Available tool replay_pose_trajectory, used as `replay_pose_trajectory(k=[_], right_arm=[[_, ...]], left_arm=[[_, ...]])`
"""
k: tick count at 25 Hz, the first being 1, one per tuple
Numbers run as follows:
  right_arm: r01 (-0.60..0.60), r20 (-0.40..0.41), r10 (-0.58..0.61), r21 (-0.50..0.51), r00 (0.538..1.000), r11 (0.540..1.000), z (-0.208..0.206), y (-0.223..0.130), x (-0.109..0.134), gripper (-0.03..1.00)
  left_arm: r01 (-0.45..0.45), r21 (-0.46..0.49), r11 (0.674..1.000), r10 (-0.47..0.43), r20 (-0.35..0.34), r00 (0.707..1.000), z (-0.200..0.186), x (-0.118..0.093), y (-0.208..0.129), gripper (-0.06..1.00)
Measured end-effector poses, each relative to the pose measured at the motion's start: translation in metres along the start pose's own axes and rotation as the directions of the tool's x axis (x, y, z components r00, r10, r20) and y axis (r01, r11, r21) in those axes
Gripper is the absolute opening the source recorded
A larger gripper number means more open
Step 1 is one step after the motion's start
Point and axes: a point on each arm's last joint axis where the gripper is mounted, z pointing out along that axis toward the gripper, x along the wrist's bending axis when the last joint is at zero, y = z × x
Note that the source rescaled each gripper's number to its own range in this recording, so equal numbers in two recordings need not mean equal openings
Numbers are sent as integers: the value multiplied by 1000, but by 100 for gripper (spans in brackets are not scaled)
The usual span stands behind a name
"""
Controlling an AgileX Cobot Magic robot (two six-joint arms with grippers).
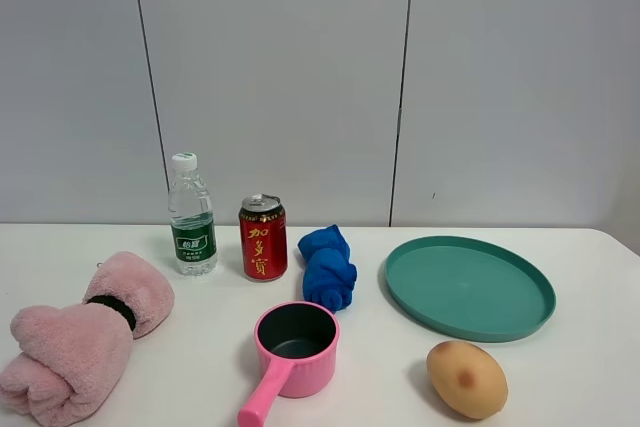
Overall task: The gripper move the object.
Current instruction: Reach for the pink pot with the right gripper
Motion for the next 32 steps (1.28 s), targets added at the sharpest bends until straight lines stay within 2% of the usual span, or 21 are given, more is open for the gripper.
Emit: replay_pose_trajectory(k=[32], right_arm=[[0,0,0,0,1000,1000,0,0,0,100]], left_arm=[[0,0,1000,0,0,1000,0,0,0,100]])
